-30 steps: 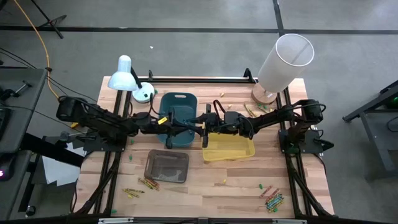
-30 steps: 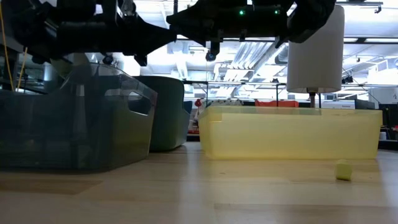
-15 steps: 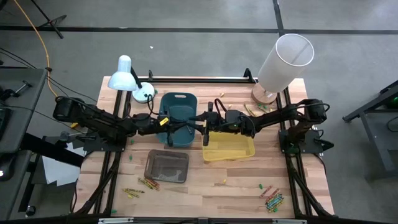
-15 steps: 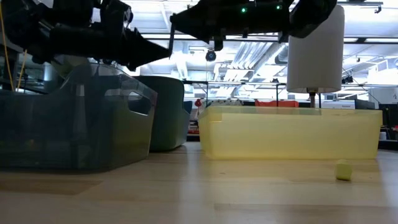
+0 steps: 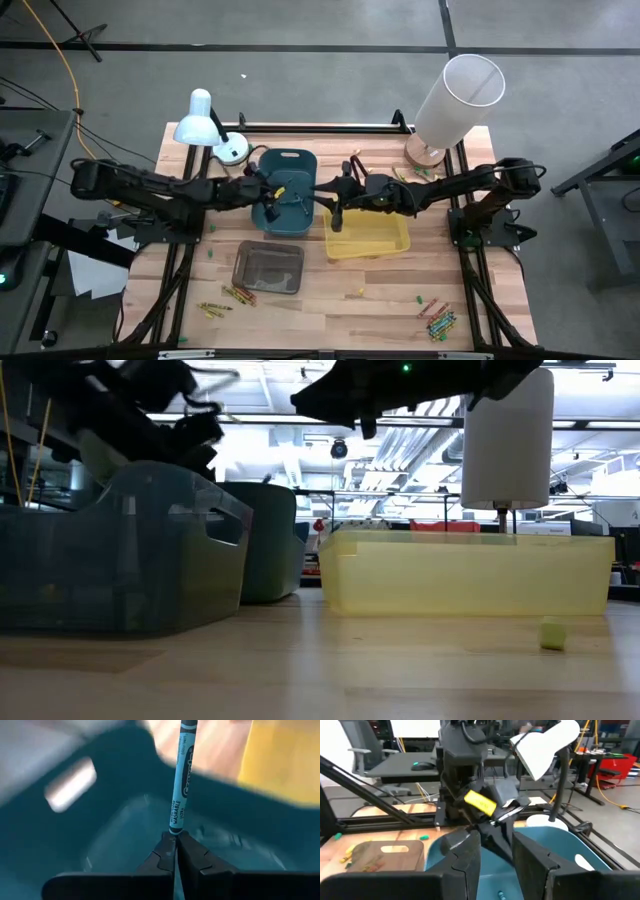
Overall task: Sort crayons
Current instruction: Put the blue crayon into the blue bin, then put the orange crayon into the yellow bin
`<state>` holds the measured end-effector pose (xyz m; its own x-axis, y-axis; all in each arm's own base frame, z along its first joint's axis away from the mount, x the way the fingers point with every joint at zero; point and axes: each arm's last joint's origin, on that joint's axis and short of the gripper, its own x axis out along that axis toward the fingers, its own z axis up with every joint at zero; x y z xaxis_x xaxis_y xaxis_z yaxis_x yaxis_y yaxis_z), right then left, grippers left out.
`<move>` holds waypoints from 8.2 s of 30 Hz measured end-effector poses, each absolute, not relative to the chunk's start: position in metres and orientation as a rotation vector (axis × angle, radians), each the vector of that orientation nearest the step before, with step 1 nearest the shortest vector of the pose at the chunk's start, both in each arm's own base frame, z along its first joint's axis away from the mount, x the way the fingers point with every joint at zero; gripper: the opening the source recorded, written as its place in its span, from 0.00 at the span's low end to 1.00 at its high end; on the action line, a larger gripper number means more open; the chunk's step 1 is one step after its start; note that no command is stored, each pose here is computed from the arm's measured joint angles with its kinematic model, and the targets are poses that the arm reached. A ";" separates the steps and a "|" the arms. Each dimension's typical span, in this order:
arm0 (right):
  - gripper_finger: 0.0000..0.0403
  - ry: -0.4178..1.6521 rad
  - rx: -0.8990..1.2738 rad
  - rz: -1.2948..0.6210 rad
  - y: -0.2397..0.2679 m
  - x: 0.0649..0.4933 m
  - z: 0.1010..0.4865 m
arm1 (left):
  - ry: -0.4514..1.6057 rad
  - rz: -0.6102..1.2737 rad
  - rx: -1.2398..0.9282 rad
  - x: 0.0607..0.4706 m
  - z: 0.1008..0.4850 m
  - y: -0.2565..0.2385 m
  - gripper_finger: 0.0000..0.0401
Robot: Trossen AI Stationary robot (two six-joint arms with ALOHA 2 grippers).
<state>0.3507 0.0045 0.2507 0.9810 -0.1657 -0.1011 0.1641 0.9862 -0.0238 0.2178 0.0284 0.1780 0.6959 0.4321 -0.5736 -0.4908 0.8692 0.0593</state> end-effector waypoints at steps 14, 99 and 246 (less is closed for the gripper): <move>0.26 0.112 -0.013 -0.176 0.004 0.351 0.250 | 0.782 0.511 -0.236 0.227 0.163 0.034 0.00; 0.26 0.630 0.553 0.060 0.157 0.239 0.262 | -0.137 0.025 -0.055 0.124 0.257 -0.021 0.26; 0.00 1.592 -0.040 0.222 0.238 0.210 0.171 | -0.111 0.028 0.003 0.126 0.254 -0.021 0.26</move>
